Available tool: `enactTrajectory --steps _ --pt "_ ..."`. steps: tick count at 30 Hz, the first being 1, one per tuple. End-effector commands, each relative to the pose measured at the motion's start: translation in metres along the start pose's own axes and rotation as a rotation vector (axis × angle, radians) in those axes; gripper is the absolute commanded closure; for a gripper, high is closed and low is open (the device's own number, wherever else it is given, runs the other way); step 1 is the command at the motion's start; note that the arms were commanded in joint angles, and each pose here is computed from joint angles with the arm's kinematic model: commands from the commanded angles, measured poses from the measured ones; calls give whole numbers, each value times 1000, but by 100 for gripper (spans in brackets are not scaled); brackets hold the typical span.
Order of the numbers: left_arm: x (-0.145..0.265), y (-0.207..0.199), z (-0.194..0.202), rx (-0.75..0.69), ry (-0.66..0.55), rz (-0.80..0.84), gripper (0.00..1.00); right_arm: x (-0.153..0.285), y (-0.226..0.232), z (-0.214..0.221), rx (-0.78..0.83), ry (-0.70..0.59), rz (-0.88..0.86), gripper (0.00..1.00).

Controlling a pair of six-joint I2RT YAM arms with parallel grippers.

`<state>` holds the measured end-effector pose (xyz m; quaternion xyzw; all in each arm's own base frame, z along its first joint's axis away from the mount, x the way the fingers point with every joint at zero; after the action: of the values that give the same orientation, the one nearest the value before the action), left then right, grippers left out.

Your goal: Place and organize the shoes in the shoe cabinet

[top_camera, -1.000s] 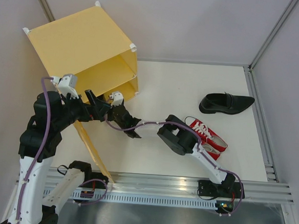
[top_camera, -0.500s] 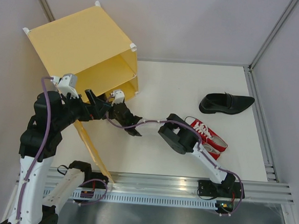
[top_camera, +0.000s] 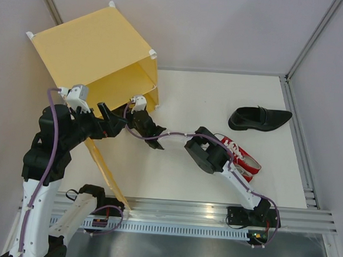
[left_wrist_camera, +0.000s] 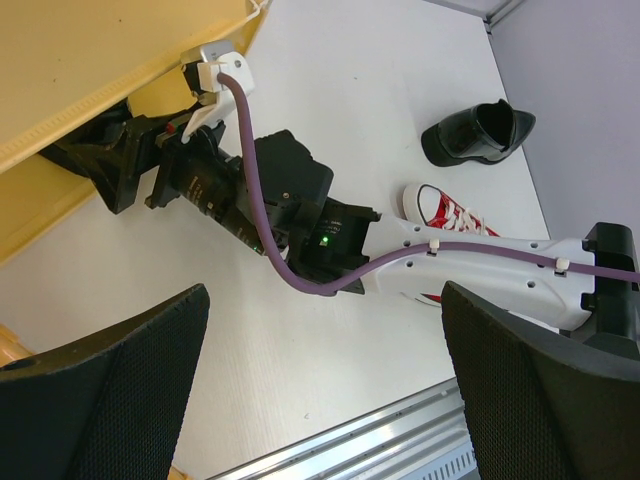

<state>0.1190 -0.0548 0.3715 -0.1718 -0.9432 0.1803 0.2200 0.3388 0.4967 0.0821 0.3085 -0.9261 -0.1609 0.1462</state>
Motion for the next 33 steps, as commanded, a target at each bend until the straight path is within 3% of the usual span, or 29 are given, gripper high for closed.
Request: enactTrajectory --steps 1,5,10,15,33 --pt "0 5 4 -4 10 -40 0 -5 7 -14 -19 -40 -43 19" --pt "0 5 5 -4 11 -37 0 -4 10 -11 -27 -27 -80 21" --pt "3 4 5 -5 2 -34 0 0 18 -11 -26 -9 -131 32" --pt "2 4 5 1 4 -33 0 6 31 -14 -19 -5 -164 36" --pt "1 3 5 10 6 -24 0 13 51 -22 -54 -13 -208 37"
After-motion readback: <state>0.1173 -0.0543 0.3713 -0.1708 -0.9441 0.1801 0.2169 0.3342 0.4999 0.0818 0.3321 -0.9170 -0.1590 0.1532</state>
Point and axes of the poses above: each gripper's point midway between its finger pads, its own x axis back along the fingers, its own y axis along the line the jaws close on, z = x × y, the point moved 10 cm from there along x, back along the fingers, and after that the axes turned 4 degrees about -x, right-handed, at the moved point
